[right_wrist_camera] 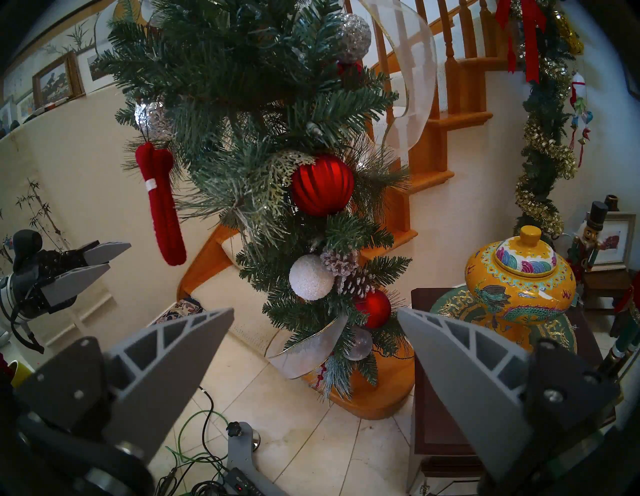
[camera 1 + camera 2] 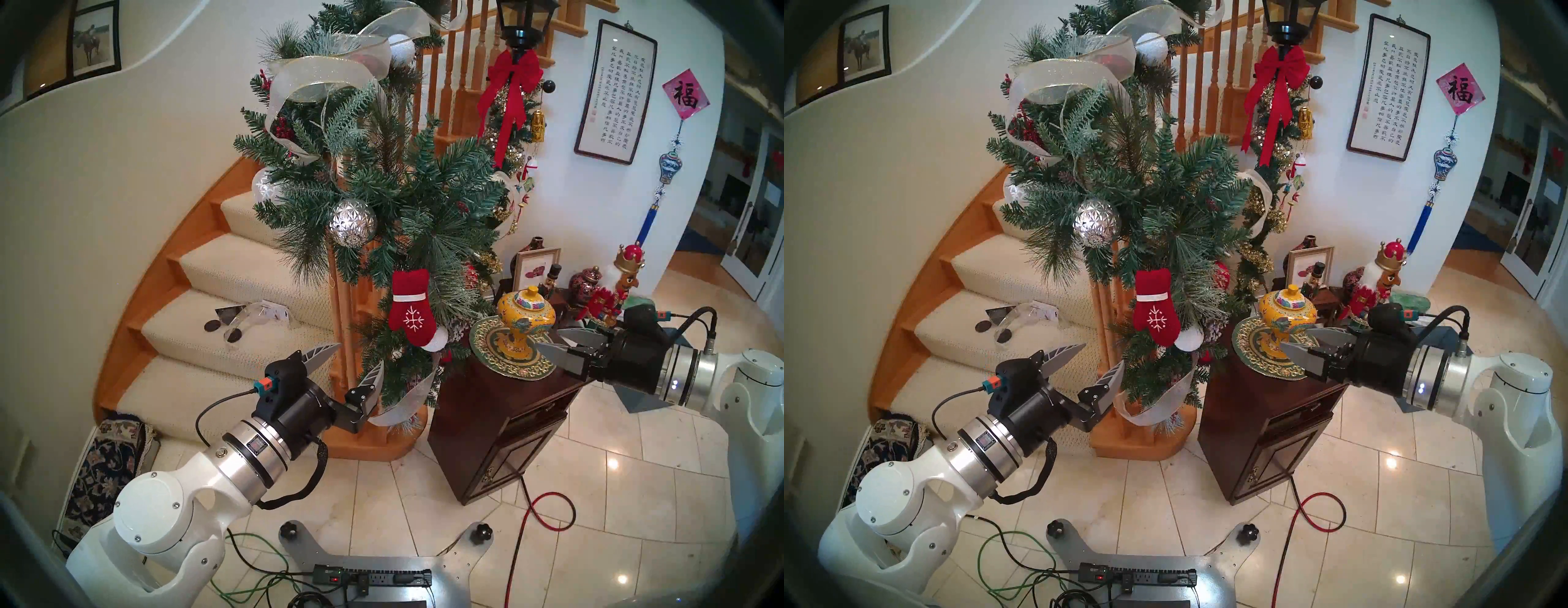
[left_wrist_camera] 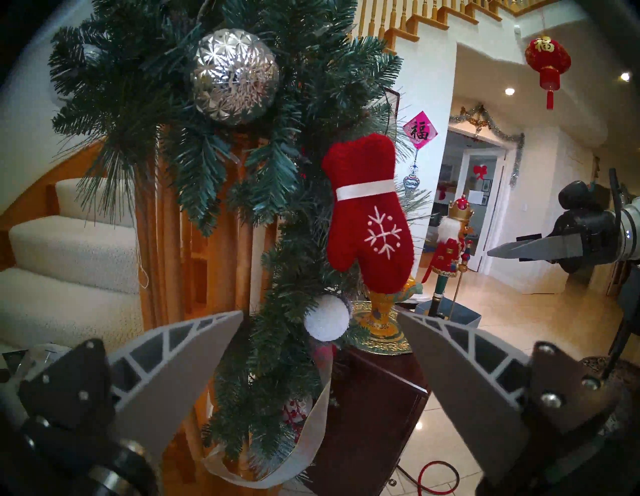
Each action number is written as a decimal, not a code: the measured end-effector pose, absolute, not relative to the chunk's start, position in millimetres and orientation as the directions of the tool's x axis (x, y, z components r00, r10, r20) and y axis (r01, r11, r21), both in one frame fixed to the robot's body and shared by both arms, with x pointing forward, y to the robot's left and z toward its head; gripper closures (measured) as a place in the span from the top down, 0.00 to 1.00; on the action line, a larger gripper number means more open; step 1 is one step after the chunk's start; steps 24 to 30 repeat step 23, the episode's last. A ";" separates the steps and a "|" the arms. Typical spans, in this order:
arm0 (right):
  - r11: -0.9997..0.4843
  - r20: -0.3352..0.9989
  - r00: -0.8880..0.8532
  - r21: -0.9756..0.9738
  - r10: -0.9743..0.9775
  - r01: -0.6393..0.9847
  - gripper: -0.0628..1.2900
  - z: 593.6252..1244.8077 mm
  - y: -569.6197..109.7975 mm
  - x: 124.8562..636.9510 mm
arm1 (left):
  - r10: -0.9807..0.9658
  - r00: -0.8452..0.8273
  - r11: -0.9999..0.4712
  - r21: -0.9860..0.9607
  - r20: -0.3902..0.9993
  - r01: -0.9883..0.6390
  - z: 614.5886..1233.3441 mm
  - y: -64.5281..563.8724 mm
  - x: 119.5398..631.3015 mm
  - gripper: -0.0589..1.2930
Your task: Hang the ornament onto the Christmas-tree-style decoration
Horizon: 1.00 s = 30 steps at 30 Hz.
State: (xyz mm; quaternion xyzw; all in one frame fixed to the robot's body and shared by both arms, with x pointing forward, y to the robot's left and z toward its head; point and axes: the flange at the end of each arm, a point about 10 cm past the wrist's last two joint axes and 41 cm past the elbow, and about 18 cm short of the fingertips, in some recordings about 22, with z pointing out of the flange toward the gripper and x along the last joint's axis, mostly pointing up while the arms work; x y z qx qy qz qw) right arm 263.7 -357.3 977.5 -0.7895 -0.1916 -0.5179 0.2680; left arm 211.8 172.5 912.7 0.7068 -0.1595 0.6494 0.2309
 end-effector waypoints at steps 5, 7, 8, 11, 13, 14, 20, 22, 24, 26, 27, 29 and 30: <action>-0.783 0.921 0.390 -0.224 0.025 0.580 0.95 977.6 -357.3 263.7 | 0.086 0.113 -0.847 0.133 0.990 -0.514 911.4 171.0 211.0 0.94; -0.783 0.921 0.390 -0.224 0.025 0.580 0.95 977.6 -357.3 263.7 | 0.091 0.115 -0.849 0.138 0.989 -0.510 911.2 170.7 211.1 0.94; -0.783 0.921 0.390 -0.224 0.025 0.580 0.95 977.6 -357.3 263.7 | 0.093 0.116 -0.849 0.139 0.989 -0.509 911.2 170.6 211.2 0.94; -0.783 0.921 0.390 -0.225 0.025 0.580 0.95 977.6 -357.3 263.7 | 0.098 0.117 -0.851 0.144 0.988 -0.505 911.4 170.4 211.5 0.94; -0.783 0.921 0.390 -0.225 0.025 0.580 0.95 977.6 -357.3 263.7 | 0.101 0.118 -0.851 0.147 0.988 -0.504 911.5 170.3 211.7 0.94; -0.783 0.921 0.390 -0.225 0.025 0.580 0.95 977.6 -357.3 263.7 | 0.102 0.118 -0.852 0.148 0.988 -0.502 911.6 170.3 211.9 0.94; -0.783 0.921 0.390 -0.225 0.025 0.580 0.95 977.6 -357.3 263.7 | 0.107 0.117 -0.852 0.152 0.987 -0.501 912.2 170.4 212.5 0.94; -0.783 0.921 0.390 -0.225 0.025 0.580 0.95 977.6 -357.3 263.7 | 0.108 0.118 -0.852 0.153 0.987 -0.502 912.3 170.3 212.6 0.94; -0.783 0.921 0.390 -0.225 0.025 0.580 0.95 977.6 -357.3 263.7 | 0.108 0.118 -0.852 0.153 0.987 -0.502 912.3 170.3 212.6 0.94; -0.783 0.921 0.390 -0.225 0.025 0.580 0.95 977.6 -357.3 263.7 | 0.108 0.118 -0.852 0.153 0.987 -0.502 912.3 170.3 212.6 0.94; -0.783 0.921 0.390 -0.225 0.025 0.580 0.95 977.6 -357.3 263.7 | 0.108 0.118 -0.852 0.153 0.987 -0.502 912.3 170.3 212.6 0.94; -0.783 0.921 0.390 -0.225 0.025 0.580 0.95 977.6 -357.3 263.7 | 0.108 0.118 -0.852 0.153 0.987 -0.502 912.3 170.3 212.6 0.94; -0.783 0.921 0.390 -0.225 0.025 0.580 0.95 977.6 -357.3 263.7 | 0.108 0.118 -0.852 0.153 0.987 -0.502 912.3 170.3 212.6 0.94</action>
